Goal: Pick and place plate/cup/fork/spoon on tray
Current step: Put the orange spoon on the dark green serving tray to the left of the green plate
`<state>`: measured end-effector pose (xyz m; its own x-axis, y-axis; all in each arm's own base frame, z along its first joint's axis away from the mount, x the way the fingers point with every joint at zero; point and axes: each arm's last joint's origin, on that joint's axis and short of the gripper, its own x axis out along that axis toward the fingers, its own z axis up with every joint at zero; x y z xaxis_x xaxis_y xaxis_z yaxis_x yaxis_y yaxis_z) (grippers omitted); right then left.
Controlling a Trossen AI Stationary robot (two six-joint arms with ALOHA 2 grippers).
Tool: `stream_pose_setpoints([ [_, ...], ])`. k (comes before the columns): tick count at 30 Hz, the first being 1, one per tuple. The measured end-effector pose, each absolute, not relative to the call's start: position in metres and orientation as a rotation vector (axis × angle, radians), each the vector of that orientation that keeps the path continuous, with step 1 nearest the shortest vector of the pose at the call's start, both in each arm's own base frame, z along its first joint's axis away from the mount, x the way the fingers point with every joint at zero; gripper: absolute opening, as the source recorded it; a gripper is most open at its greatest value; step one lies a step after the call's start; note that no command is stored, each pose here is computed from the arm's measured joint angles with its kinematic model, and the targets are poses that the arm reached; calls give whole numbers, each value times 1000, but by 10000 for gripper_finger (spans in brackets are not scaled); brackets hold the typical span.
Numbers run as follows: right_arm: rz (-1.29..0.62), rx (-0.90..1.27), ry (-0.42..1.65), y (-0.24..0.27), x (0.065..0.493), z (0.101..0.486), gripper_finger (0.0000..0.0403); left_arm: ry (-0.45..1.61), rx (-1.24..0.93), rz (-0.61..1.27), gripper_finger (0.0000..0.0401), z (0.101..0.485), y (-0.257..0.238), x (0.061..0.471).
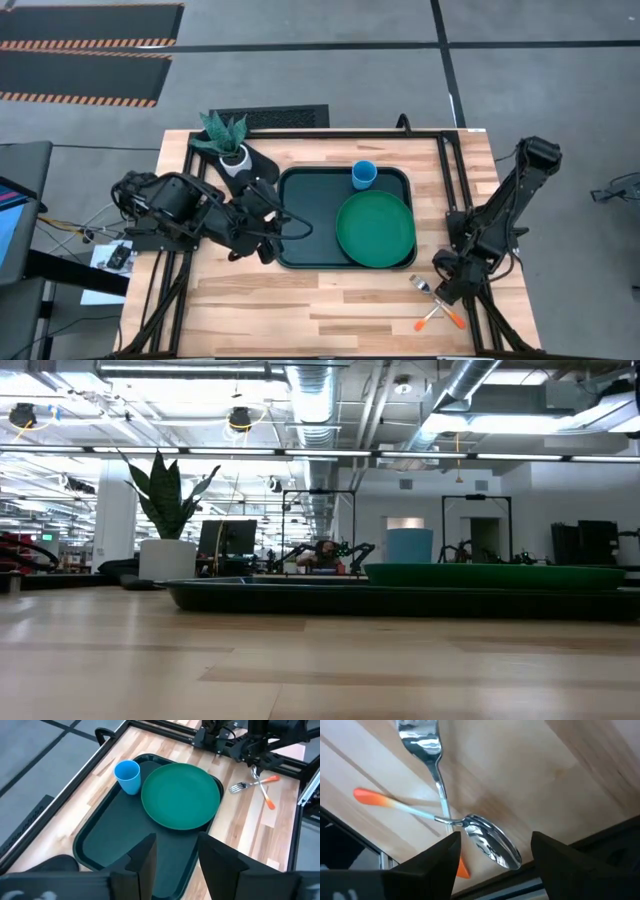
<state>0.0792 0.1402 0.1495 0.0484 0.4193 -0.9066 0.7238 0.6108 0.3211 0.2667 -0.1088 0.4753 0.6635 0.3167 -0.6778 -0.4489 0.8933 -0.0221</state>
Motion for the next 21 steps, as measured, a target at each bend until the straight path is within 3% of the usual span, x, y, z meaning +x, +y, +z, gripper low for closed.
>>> stream_pose_setpoints([
  [5,-288,983,1578,139,78,150,238,725,-199,449,129,475,-105,268],
  [21,-318,1020,1584,139,78,150,34,727,-188,458,129,475,-101,270],
])
